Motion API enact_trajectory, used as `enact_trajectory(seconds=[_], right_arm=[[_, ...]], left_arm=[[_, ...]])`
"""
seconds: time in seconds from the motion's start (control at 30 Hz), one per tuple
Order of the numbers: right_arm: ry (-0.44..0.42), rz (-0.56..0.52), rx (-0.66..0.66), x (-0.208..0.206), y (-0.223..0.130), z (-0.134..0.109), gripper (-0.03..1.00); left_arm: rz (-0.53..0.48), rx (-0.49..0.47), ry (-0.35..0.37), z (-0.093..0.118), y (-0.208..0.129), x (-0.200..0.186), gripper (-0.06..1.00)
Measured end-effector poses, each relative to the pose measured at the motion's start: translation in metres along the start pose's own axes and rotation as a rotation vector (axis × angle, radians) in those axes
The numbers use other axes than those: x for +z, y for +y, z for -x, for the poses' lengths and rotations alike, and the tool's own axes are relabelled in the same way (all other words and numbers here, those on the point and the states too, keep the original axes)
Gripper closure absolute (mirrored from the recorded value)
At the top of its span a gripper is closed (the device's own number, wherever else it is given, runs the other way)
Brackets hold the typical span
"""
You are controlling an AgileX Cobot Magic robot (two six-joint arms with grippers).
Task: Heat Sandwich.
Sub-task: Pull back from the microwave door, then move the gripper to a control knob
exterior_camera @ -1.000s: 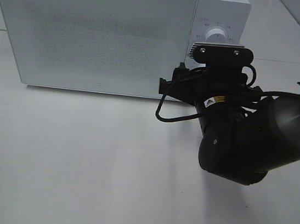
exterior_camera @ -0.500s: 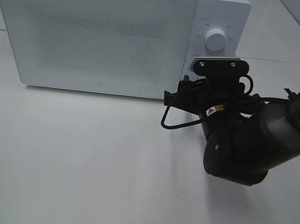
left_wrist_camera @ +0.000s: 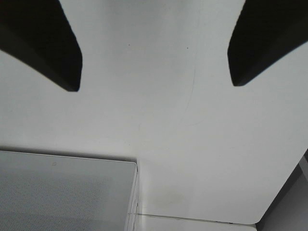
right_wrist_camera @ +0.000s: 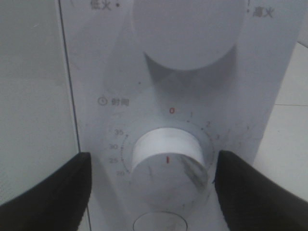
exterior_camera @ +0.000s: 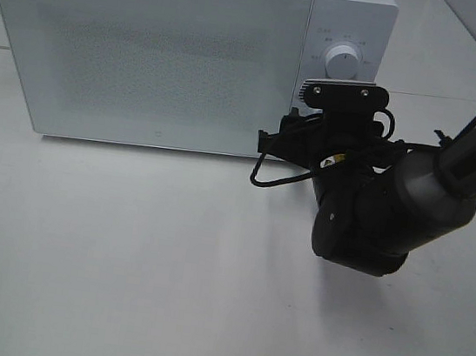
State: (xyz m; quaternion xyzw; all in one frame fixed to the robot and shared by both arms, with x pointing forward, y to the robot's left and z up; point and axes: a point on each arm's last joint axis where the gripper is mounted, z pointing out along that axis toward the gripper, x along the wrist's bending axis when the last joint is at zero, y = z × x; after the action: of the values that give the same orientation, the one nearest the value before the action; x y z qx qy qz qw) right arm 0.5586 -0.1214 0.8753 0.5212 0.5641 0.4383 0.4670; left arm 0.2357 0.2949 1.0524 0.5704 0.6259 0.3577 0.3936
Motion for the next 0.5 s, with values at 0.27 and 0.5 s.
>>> enact_trajectory(seconds=[0.27,0.5], right_arm=[[-0.007,0.004,0.007,0.0029,0.0003,-0.0012,0.31],[-0.018,0.001,0.012,0.003,-0.0006,-0.0002,0.47]], left_arm=[[0.0,0.0,0.0,0.0,0.0,0.0,0.18],[0.0,0.0,0.0,0.0,0.0,0.0,0.18]])
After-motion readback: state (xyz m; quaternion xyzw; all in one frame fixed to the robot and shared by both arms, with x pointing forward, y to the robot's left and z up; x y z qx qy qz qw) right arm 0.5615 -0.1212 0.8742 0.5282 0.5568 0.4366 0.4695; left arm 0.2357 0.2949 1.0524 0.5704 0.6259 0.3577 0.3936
